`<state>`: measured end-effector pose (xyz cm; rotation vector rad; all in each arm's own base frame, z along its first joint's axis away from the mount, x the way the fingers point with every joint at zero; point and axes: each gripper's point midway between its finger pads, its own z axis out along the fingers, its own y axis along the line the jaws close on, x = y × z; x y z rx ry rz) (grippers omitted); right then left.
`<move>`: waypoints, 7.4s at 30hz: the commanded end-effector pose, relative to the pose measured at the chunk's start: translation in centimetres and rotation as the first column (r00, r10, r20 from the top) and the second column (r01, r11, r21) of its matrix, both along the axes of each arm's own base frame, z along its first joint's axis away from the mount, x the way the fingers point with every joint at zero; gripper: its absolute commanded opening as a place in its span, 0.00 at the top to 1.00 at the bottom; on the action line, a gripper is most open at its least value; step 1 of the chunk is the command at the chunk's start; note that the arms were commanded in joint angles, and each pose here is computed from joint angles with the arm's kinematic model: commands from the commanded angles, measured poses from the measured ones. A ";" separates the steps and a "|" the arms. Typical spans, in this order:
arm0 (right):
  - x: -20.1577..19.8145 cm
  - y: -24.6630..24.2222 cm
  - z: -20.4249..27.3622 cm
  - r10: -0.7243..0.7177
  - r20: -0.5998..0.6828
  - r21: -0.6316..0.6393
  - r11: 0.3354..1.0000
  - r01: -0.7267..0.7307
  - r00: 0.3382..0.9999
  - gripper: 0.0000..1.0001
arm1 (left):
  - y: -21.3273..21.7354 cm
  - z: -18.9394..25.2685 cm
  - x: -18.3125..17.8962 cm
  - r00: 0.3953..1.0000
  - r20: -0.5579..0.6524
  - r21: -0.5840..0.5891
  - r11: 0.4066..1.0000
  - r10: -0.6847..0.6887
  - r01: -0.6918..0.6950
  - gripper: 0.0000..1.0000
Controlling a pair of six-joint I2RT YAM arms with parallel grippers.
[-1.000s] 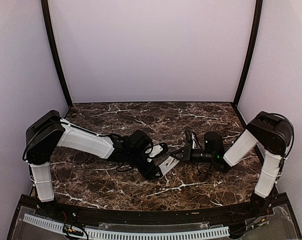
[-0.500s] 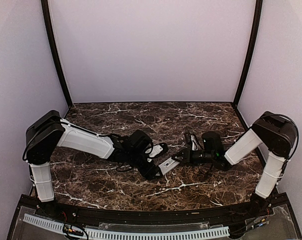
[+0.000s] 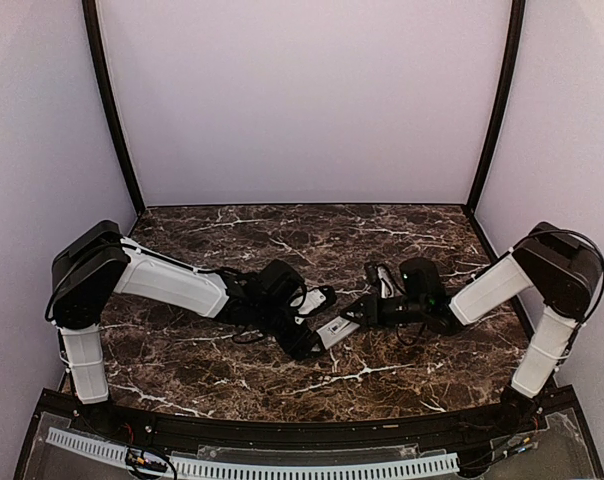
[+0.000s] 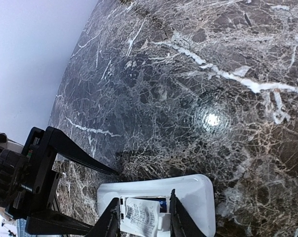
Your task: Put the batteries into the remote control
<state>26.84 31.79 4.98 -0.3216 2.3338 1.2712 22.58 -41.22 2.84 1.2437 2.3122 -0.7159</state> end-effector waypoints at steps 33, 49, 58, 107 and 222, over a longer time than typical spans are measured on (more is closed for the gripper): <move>1.7 -0.6 4.0 0.083 0.215 -0.351 0.936 -0.002 0.973 0.75 | 2.0 -3.0 -1.8 0.997 -0.078 0.096 0.995 -0.005 0.013 0.29; -0.2 0.2 -0.7 0.123 0.083 -0.381 0.921 -0.083 0.989 1.00 | 2.0 -3.0 -1.7 0.997 -0.075 0.098 0.995 -0.002 0.009 0.29; -1.1 -0.5 -1.7 0.116 0.053 -0.387 0.918 -0.087 0.992 1.00 | 2.1 -3.0 -1.7 0.997 -0.077 0.097 0.995 -0.001 0.008 0.29; 8.2 0.5 1.6 0.347 -0.044 -0.456 0.828 -0.328 0.937 0.74 | 2.8 -1.7 -3.7 0.973 0.188 0.123 0.986 -0.136 0.114 0.21; -4.7 -1.3 -1.2 0.730 0.035 -0.712 0.498 -0.495 0.683 0.65 | 6.5 0.9 5.6 0.978 -0.091 -0.252 0.946 0.189 -0.206 0.32</move>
